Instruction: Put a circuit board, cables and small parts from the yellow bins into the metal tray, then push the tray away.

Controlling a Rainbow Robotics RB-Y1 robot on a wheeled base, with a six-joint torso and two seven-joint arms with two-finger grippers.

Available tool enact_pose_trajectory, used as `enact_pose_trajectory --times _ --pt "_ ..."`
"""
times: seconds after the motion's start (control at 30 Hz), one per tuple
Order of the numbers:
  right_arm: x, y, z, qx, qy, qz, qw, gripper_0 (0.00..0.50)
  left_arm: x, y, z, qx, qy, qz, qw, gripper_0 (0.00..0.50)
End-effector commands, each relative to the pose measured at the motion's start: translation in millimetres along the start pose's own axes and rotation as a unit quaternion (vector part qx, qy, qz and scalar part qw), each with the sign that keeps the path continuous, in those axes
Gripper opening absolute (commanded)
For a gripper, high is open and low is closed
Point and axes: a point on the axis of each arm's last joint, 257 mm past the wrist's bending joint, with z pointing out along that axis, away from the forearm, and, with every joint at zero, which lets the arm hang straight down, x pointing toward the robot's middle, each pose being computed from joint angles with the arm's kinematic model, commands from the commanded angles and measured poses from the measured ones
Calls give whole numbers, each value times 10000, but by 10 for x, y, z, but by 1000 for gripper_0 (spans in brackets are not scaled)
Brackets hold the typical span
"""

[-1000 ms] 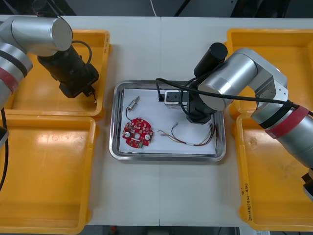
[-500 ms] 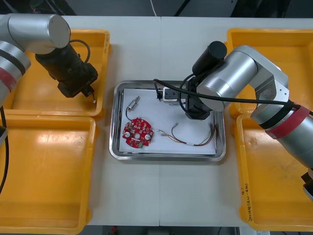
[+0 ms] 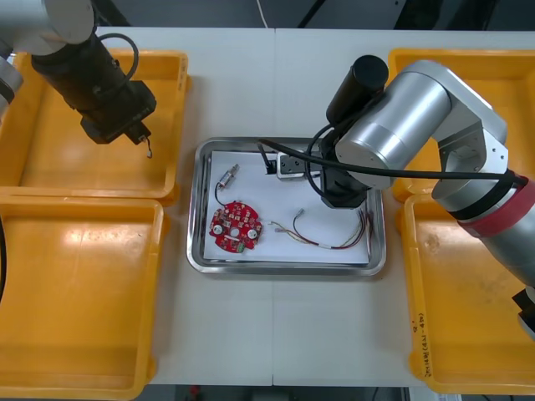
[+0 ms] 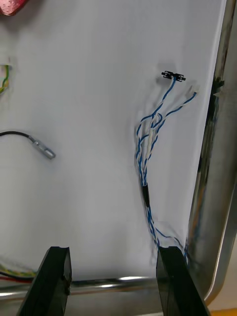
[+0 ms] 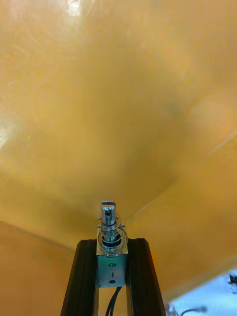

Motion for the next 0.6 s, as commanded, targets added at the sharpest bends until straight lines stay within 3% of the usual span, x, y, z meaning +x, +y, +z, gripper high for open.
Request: enact_pose_trajectory --times 0.03,0.2,0.37,0.6 --pt "9 -36 -343 27 14 213 9998 500 -176 -117 -491 103 -383 208 9990 1" --pt "264 56 -594 -137 256 498 9983 500 -118 -159 -667 80 -481 449 9978 3" --pt "388 -27 -850 219 -60 862 9960 500 -26 -188 -848 27 -543 699 9961 1" --pt "661 -93 -1140 676 -188 1191 9904 500 105 -227 -994 -73 -671 1074 9919 0"
